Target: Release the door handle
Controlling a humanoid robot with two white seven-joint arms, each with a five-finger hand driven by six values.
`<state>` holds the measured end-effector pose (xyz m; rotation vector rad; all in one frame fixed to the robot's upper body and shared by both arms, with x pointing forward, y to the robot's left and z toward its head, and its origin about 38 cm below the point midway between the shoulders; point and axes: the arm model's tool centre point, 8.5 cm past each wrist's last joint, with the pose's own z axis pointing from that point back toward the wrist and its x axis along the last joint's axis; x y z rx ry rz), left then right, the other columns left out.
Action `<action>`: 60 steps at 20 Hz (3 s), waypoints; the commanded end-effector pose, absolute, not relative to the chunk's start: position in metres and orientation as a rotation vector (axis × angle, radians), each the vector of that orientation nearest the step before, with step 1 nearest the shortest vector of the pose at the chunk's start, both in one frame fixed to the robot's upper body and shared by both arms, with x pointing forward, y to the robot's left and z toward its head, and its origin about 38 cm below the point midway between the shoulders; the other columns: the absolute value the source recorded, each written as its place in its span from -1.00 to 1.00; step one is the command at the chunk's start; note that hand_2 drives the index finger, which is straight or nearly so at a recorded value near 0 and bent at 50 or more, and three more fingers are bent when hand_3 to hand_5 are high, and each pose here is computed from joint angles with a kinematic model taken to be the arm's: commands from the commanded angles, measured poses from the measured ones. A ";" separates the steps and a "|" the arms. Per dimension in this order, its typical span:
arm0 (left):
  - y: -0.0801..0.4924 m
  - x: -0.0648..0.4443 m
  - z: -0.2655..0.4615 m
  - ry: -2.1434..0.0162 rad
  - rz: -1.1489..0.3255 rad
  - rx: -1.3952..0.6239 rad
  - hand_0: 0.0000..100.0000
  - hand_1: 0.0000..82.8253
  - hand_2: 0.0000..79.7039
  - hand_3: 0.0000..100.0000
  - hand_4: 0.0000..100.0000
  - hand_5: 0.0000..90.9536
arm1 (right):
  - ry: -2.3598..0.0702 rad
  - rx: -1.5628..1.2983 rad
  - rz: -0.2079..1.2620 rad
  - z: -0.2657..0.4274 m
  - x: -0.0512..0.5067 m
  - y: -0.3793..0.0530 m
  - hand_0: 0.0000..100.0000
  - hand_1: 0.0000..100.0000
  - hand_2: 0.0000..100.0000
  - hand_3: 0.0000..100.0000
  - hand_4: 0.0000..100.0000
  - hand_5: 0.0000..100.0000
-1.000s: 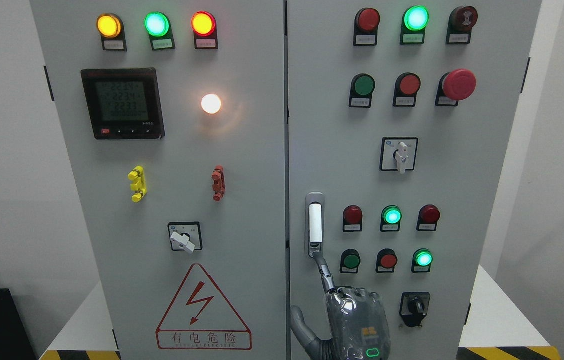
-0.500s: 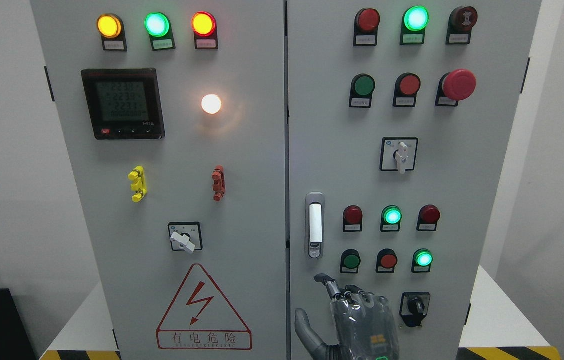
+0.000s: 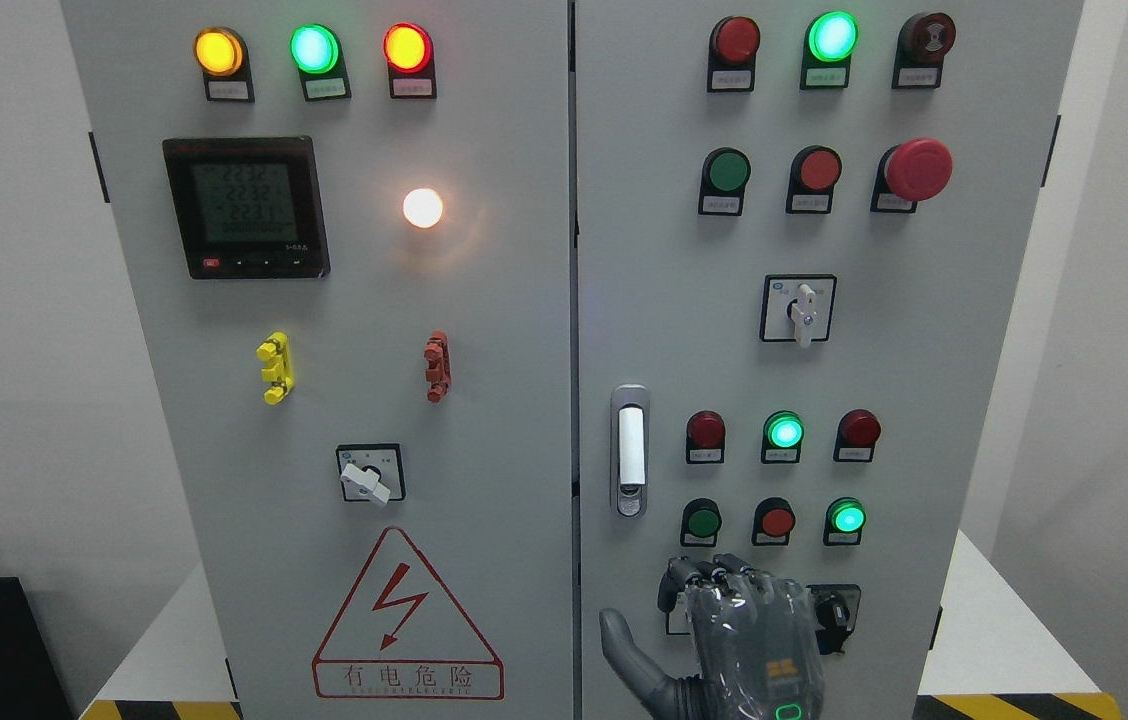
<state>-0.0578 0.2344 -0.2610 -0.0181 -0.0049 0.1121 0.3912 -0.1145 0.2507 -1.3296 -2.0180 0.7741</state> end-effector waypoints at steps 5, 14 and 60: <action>0.234 -0.065 -0.260 0.016 0.098 -0.020 -0.76 -0.06 -1.00 -1.00 -1.00 -1.00 | -2.072 -1.376 0.720 0.278 0.396 -0.116 -0.56 -0.11 0.75 1.00 0.73 0.94; 0.235 -0.065 -0.260 0.016 0.099 -0.018 -0.76 -0.06 -1.00 -1.00 -1.00 -1.00 | -2.103 -1.372 0.705 0.302 0.408 -0.106 -0.54 0.02 0.76 1.00 0.76 0.94; 0.234 -0.065 -0.260 0.016 0.099 -0.019 -0.76 -0.06 -1.00 -1.00 -1.00 -1.00 | -2.102 -1.316 0.710 0.306 0.418 -0.091 -0.43 -0.24 0.90 1.00 0.84 0.98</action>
